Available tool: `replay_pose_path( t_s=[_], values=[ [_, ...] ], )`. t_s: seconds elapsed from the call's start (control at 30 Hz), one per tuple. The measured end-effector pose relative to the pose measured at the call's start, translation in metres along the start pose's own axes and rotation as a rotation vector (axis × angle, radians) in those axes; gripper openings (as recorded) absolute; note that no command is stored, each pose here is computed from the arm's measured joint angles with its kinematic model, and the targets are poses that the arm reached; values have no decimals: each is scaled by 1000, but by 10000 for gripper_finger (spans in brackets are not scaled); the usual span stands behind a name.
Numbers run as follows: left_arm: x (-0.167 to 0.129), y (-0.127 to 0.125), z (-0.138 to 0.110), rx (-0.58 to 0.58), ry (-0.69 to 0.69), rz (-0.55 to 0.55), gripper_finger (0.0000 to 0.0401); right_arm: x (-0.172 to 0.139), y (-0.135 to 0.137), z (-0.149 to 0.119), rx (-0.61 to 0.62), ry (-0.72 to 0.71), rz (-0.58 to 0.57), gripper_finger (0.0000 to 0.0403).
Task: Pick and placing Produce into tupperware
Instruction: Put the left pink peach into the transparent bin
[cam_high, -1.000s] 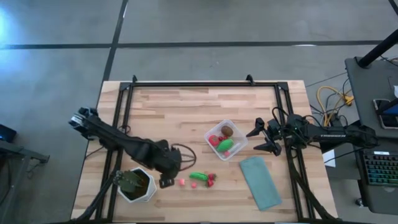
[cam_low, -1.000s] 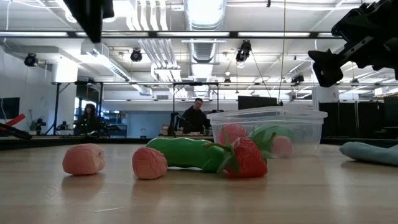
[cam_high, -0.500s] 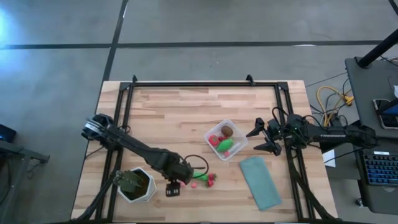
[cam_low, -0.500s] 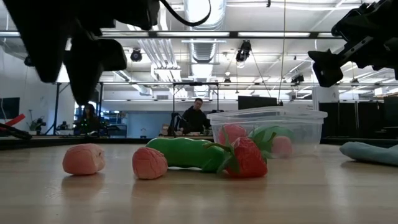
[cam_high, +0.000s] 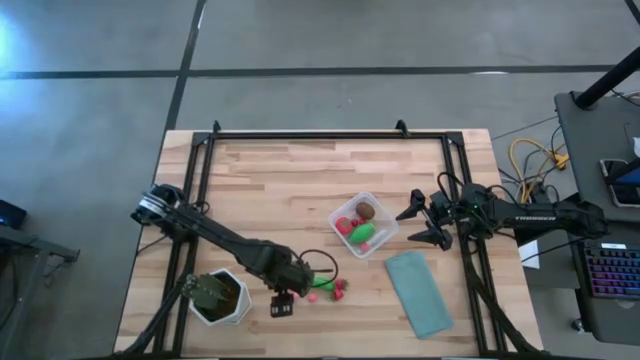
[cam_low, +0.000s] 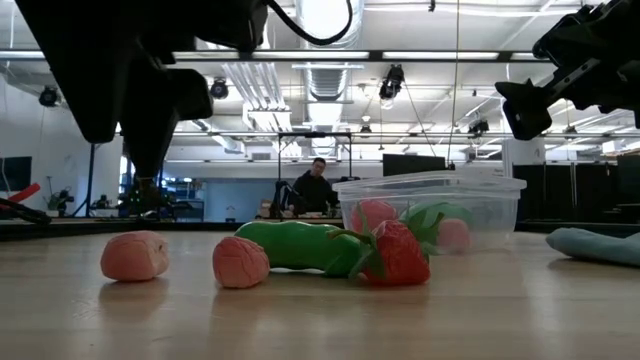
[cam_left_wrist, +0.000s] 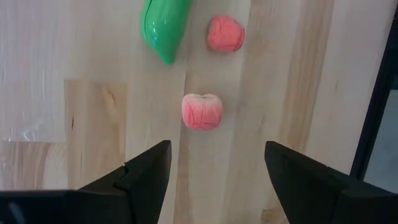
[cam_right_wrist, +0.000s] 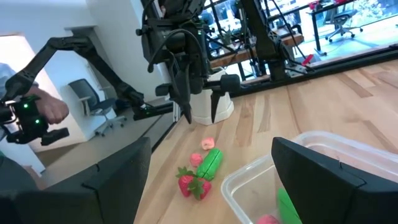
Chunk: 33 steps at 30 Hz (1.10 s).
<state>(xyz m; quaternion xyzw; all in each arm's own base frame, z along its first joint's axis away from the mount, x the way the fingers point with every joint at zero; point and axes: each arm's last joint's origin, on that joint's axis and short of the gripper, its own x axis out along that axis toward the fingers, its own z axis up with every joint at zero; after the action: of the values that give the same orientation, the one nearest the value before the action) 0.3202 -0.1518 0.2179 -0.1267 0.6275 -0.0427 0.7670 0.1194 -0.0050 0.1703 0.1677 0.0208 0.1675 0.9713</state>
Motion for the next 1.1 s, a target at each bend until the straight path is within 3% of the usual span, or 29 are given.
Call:
replay_pose_path(
  t_s=[0.53,1.1],
  values=[
    [-1,-9,14,22,-146,-98,244,0,0,0,0,0,0,325],
    [9,-2,7,-33,-132,-36,244,0,0,0,0,0,0,325]
  ],
)
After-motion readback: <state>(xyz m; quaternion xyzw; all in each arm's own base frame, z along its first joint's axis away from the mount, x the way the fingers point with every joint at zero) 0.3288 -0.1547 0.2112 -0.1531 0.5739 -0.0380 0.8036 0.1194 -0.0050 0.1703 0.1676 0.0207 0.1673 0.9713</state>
